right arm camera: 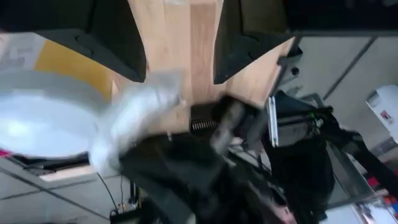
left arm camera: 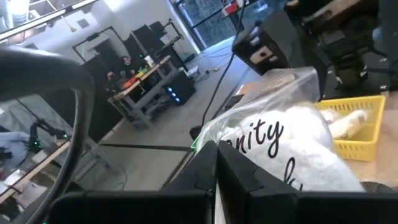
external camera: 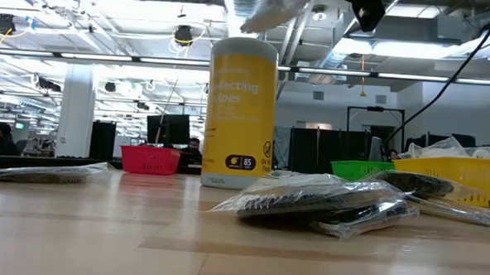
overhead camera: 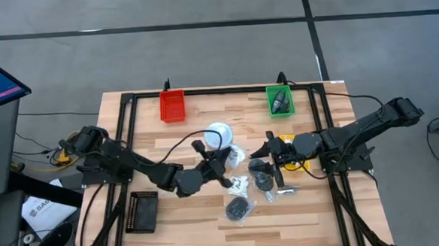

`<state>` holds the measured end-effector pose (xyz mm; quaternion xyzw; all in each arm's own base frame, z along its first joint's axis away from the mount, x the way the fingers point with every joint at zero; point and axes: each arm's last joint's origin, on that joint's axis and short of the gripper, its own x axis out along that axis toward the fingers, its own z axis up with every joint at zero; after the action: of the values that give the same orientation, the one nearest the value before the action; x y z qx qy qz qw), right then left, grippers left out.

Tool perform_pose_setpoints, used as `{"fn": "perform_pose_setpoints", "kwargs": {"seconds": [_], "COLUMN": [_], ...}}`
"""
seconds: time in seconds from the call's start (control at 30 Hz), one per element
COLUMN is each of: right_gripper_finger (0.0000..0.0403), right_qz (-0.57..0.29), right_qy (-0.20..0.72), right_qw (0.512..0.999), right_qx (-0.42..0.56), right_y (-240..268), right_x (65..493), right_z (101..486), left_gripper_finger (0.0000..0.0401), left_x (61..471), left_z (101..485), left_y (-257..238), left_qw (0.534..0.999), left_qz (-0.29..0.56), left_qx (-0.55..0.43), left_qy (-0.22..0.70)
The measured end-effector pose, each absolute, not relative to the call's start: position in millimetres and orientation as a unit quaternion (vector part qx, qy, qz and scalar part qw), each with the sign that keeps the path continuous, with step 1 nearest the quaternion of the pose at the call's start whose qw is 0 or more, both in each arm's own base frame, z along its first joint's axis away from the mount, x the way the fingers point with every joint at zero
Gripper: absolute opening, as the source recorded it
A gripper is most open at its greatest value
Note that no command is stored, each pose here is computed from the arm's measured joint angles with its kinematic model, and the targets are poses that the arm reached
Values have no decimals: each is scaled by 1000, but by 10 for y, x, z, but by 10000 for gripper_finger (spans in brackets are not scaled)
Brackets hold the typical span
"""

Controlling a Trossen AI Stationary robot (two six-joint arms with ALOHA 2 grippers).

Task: Pick & Place Travel size toiletries
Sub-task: Put the white cotton pack into the yellow bin

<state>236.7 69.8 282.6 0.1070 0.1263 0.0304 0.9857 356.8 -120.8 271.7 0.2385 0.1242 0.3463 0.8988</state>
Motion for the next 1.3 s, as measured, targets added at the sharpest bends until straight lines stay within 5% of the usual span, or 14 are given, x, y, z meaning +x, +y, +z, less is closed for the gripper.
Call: {"fn": "perform_pose_setpoints", "kwargs": {"seconds": [0.67,0.83,1.03,1.3], "right_gripper_finger": [179,132,14,4], "right_qz": [-12,-22,-22,-20], "right_qy": [107,116,128,131], "right_qw": [987,986,987,986], "right_qx": [119,118,99,98], "right_y": [494,467,463,466], "right_x": [2458,2537,2591,2572], "right_z": [2831,2759,2693,2700], "left_gripper_finger": [0,0,0,3], "left_x": [3627,3627,3627,3624], "left_z": [2712,2712,2711,2709], "left_y": [-1190,-1190,-1190,-1200], "left_qw": [901,902,902,902], "left_qz": [345,345,345,343], "left_qx": [233,233,233,234], "left_qy": [118,118,119,119]}}
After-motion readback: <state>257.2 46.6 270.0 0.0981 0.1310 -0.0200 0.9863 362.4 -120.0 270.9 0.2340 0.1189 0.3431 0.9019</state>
